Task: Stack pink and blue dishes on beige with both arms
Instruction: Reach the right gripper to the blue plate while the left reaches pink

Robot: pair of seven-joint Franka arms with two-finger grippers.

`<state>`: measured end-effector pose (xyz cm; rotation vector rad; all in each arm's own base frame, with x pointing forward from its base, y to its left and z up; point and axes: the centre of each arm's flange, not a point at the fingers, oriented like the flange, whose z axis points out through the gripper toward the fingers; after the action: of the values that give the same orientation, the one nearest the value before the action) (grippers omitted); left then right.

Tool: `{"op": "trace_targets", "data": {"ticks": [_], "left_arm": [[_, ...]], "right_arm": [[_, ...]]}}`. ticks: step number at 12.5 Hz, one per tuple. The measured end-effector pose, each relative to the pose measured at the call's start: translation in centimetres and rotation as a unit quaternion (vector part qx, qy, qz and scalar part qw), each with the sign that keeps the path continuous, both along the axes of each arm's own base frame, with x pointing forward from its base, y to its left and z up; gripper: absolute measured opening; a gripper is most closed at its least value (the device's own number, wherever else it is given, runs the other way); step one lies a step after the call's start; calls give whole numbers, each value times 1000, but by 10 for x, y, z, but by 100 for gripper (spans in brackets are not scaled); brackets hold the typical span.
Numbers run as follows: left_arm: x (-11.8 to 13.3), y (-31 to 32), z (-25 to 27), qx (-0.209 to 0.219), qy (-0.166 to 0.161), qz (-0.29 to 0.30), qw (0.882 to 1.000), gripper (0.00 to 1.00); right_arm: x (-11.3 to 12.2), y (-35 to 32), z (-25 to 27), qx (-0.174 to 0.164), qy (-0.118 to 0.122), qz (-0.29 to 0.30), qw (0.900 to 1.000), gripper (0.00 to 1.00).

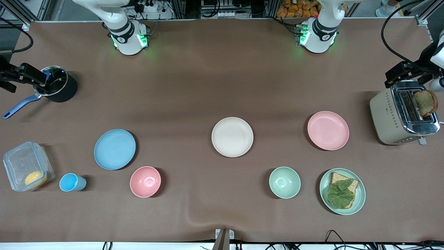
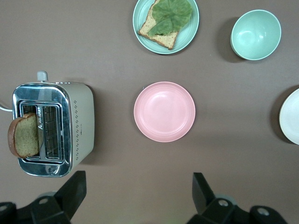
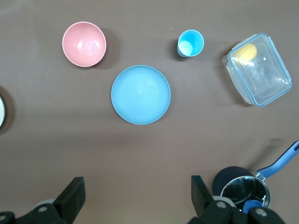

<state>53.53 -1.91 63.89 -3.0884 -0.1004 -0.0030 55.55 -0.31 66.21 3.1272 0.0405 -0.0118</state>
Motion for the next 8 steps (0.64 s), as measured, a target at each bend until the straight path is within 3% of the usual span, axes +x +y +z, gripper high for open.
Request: {"op": "trace_targets", "data": {"ticks": [8], "left_arm": [[3, -3, -10, -1, 12, -29, 1000, 100]], "right_arm": [[2, 0, -4, 0, 4, 0, 1000, 100]]}}
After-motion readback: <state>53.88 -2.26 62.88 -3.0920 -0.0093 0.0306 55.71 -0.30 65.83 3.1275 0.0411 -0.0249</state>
